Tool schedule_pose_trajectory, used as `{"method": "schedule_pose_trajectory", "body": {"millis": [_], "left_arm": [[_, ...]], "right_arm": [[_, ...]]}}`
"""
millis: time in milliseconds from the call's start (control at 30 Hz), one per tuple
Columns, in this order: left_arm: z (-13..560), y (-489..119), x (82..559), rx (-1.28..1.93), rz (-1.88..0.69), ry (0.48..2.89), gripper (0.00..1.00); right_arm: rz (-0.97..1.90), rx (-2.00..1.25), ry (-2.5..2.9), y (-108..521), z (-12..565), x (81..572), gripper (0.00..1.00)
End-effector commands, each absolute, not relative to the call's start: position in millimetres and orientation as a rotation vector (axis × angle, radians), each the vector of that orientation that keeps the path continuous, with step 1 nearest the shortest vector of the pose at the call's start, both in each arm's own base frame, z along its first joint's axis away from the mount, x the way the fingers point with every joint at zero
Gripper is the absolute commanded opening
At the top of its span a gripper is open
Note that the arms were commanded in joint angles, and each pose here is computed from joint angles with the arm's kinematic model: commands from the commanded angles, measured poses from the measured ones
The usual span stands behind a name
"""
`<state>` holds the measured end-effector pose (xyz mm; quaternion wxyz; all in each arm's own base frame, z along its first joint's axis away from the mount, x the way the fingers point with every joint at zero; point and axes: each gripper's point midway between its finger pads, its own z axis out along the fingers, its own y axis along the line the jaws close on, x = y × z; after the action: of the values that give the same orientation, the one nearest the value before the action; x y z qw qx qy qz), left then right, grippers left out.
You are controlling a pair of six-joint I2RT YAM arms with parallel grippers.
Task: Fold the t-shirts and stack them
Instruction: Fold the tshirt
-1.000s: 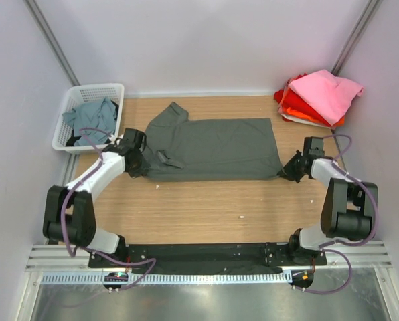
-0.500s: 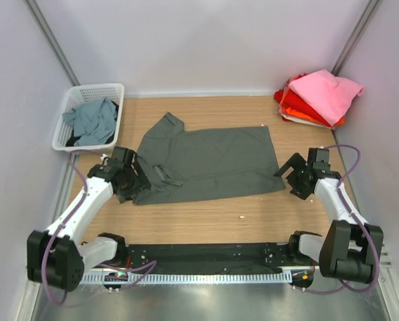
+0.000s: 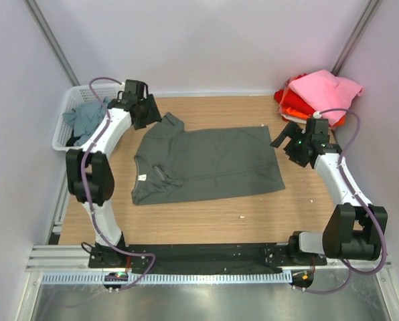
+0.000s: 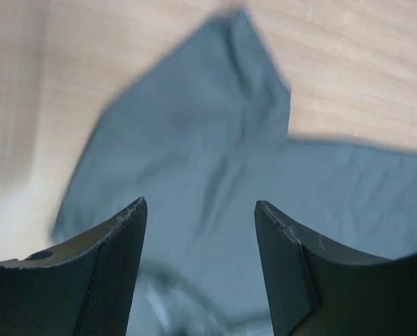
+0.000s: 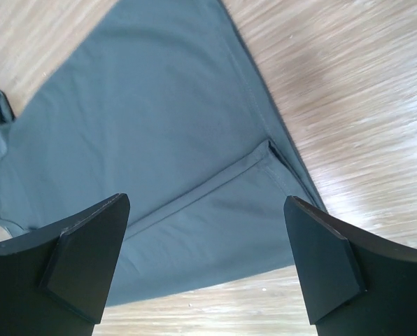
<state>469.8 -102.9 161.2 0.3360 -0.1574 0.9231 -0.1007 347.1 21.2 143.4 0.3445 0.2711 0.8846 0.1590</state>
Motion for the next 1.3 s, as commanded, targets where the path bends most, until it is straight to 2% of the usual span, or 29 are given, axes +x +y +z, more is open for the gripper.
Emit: {"method": "schedule_pose_trajectory", "body": {"millis": [0, 67, 133, 167, 200, 367, 500, 600, 633, 700, 733, 767, 800, 833, 867, 967, 1000, 1033, 1067, 1100, 1133, 1167, 1200, 1267], "left_arm": [[160, -109, 541, -0.21, -0.423, 2.344, 0.64], [139, -118, 580, -0.156, -0.451, 2.347, 0.65], [120, -120, 592, -0.091, -0.439, 2.393, 0.65], [133, -122, 610, -0.06, -0.436, 2.345, 0.65], [97, -121, 609, -0.056, -0.425, 2.421, 0.65], [67, -129, 623, 0.019, -0.458, 2.4, 0.71], [53, -135, 624, 0.014, -0.509, 2.406, 0.71], [44, -134, 628, -0.02, -0.476, 2.404, 0.64], [43, -134, 630, -0.024, -0.471, 2.4, 0.56], [40, -140, 630, -0.015, -0.481, 2.397, 0.48], [39, -142, 629, -0.011, -0.484, 2.397, 0.39], [37, -147, 629, -0.005, -0.487, 2.4, 0.35], [39, -147, 629, -0.003, -0.489, 2.397, 0.29], [41, -149, 629, -0.006, -0.493, 2.395, 0.1], [48, -148, 628, -0.022, -0.497, 2.386, 0.02], [60, -150, 626, -0.071, -0.522, 2.374, 0.0], [79, -150, 626, -0.081, -0.527, 2.344, 0.0], [83, -151, 624, -0.126, -0.545, 2.339, 0.0], [72, -152, 619, -0.15, -0.561, 2.343, 0.0], [90, -155, 617, -0.165, -0.591, 2.305, 0.0], [67, -158, 601, -0.229, -0.628, 2.354, 0.0], [84, -164, 605, -0.261, -0.684, 2.289, 0.0], [70, -163, 601, -0.264, -0.683, 2.296, 0.0], [62, -171, 592, -0.285, -0.737, 2.271, 0.0]], "right_arm": [[0.393, 0.613, 2.306, 30, 155, 349, 0.99], [0.394, 0.57, 2.316, 38, 155, 346, 0.99], [0.399, 0.551, 2.323, 42, 156, 342, 0.99], [0.42, 0.535, 2.334, 46, 155, 339, 0.99], [0.42, 0.533, 2.341, 46, 155, 338, 0.99], [0.418, 0.497, 2.334, 54, 157, 337, 0.99], [0.417, 0.494, 2.346, 56, 153, 341, 0.99], [0.409, 0.495, 2.35, 55, 151, 345, 0.99], [0.4, 0.499, 2.352, 54, 150, 346, 0.99], [0.392, 0.506, 2.35, 53, 147, 351, 0.99], [0.384, 0.511, 2.347, 52, 146, 353, 0.99], [0.381, 0.515, 2.339, 51, 145, 357, 0.99], [0.375, 0.524, 2.349, 51, 140, 364, 0.99], [0.388, 0.532, 2.35, 53, 139, 368, 0.99], [0.398, 0.529, 2.335, 54, 144, 379, 0.99], [0.389, 0.553, 2.369, 54, 133, 404, 0.99], [0.38, 0.547, 2.332, 53, 149, 422, 0.99], [0.354, 0.564, 2.361, 50, 135, 434, 0.98], [0.34, 0.563, 2.317, 47, 154, 454, 0.98], [0.306, 0.571, 2.327, 44, 151, 463, 0.97], [0.274, 0.585, 2.369, 41, 134, 473, 0.94], [0.253, 0.59, 2.388, 40, 128, 488, 0.91], [0.214, 0.593, 2.357, 33, 141, 495, 0.91], [0.177, 0.604, 2.377, 30, 129, 513, 0.87]]}}
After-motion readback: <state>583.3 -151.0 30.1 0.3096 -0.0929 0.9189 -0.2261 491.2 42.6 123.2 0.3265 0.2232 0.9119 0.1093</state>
